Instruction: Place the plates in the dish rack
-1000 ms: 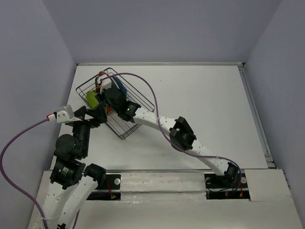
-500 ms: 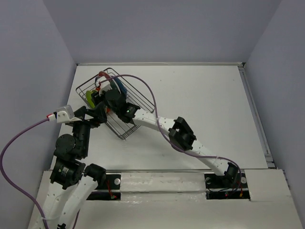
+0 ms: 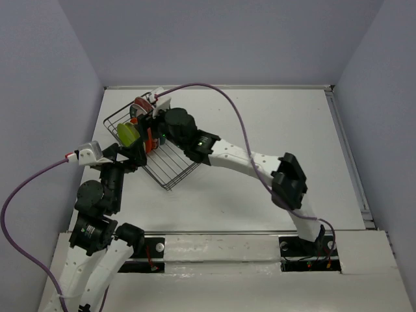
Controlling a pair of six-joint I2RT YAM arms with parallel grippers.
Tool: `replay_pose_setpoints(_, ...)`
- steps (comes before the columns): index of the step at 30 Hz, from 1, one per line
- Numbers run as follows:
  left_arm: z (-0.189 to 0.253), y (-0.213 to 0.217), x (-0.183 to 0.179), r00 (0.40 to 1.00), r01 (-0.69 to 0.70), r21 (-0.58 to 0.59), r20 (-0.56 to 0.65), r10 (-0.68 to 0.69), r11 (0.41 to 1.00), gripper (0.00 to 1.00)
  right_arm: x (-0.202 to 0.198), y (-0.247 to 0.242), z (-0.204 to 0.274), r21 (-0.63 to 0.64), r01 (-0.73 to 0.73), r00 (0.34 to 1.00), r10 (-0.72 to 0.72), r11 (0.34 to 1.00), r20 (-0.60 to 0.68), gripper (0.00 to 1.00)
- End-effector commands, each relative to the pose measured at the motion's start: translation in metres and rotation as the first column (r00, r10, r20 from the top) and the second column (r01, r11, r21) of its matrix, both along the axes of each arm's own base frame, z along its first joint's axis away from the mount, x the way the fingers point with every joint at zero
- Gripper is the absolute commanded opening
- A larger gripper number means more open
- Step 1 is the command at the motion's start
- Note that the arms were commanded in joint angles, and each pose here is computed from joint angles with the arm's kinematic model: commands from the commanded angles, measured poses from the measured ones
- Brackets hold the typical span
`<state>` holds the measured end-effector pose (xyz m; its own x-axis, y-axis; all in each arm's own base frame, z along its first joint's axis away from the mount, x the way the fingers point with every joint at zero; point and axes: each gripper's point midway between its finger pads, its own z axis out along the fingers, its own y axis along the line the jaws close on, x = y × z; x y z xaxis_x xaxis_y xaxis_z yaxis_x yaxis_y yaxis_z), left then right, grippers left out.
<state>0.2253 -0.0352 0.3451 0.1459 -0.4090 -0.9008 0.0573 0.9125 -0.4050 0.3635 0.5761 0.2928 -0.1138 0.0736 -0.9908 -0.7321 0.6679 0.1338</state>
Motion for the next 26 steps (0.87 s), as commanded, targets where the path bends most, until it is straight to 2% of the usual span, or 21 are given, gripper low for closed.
replay_pose_setpoints(1,0.024,-0.008,0.002,0.998,0.040,-0.017,0.043,-0.039,0.999,0.99,-0.026,-0.062,0.078,0.106,0.032,0.998,-0.038,0.994,0.052,0.78)
replay_pose_setpoints(2,0.029,-0.012,0.000,0.997,0.065,-0.020,0.049,-0.064,0.998,0.99,-0.029,-0.079,0.048,0.049,0.069,0.997,-0.070,0.996,0.021,0.81)
replay_pose_setpoints(3,0.030,-0.014,0.000,0.996,0.076,-0.018,0.043,-0.075,0.997,0.99,-0.040,-0.109,0.080,0.096,0.097,0.994,-0.101,0.991,0.041,0.92)
replay_pose_setpoints(4,0.033,-0.016,-0.002,0.995,0.091,-0.022,0.049,-0.090,0.996,0.99,-0.043,-0.128,0.079,0.095,0.141,0.989,-0.144,0.985,0.031,0.98)
replay_pose_setpoints(5,0.039,-0.020,-0.006,0.991,0.121,-0.027,0.064,-0.119,0.992,0.99,-0.042,-0.158,0.046,0.044,0.241,0.971,-0.240,0.970,-0.008,1.00)
replay_pose_setpoints(6,0.046,-0.025,-0.012,0.984,0.159,-0.022,0.087,-0.157,0.987,0.99,-0.054,-0.194,0.077,0.108,0.283,0.959,-0.285,0.953,0.002,1.00)
replay_pose_setpoints(7,0.049,-0.024,-0.014,0.983,0.159,-0.020,0.098,-0.156,0.987,0.99,-0.060,-0.216,0.077,0.117,0.324,0.946,-0.326,0.939,-0.003,1.00)
replay_pose_setpoints(8,0.055,-0.026,-0.021,0.977,0.182,-0.010,0.119,-0.179,0.983,0.99,-0.062,-0.245,0.047,0.066,0.400,0.916,-0.400,0.914,-0.019,1.00)
replay_pose_setpoints(9,0.058,-0.026,-0.024,0.974,0.190,-0.003,0.127,-0.188,0.982,0.99,-0.069,-0.266,0.048,0.078,0.435,0.900,-0.435,0.897,-0.024,1.00)
replay_pose_setpoints(10,0.060,-0.028,-0.027,0.970,0.205,0.006,0.131,-0.204,0.979,0.99,-0.082,-0.307,0.071,0.153,0.488,0.872,-0.488,0.859,-0.039,1.00)
replay_pose_setpoints(11,0.061,-0.029,-0.028,0.968,0.213,0.011,0.131,-0.212,0.977,0.99,-0.089,-0.327,0.070,0.169,0.516,0.855,-0.516,0.839,-0.049,1.00)
replay_pose_setpoints(12,0.060,-0.029,-0.030,0.969,0.215,0.029,0.120,-0.217,0.976,0.99,-0.095,-0.345,0.048,0.140,0.541,0.840,-0.539,0.829,-0.057,1.00)
replay_pose_setpoints(13,0.060,-0.030,-0.030,0.969,0.220,0.036,0.111,-0.222,0.975,0.99,-0.109,-0.376,0.066,0.225,0.556,0.829,-0.555,0.800,-0.074,1.00)
replay_pose_setpoints(16,0.053,-0.030,-0.030,0.971,0.219,0.054,0.082,-0.223,0.974,0.99,-0.130,-0.419,0.046,0.283,0.587,0.807,-0.576,0.759,-0.130,1.00)
replay_pose_setpoints(17,0.053,-0.030,-0.030,0.971,0.219,0.053,0.084,-0.223,0.974,0.99,-0.129,-0.417,0.033,0.254,0.591,0.805,-0.579,0.766,-0.127,1.00)
replay_pose_setpoints(18,0.052,-0.031,-0.030,0.970,0.224,0.051,0.087,-0.228,0.973,0.99,-0.136,-0.430,0.036,0.303,0.589,0.805,-0.575,0.749,-0.144,1.00)
replay_pose_setpoints(21,0.051,-0.039,-0.027,0.959,0.262,0.037,0.100,-0.264,0.964,0.99,-0.141,-0.434,0.018,0.329,0.584,0.810,-0.557,0.742,-0.181,1.00)
replay_pose_setpoints(26,0.036,-0.054,-0.014,0.950,0.308,0.034,0.047,-0.309,0.951,0.99,-0.135,-0.422,0.013,0.268,0.580,0.814,-0.559,0.769,-0.158,1.00)
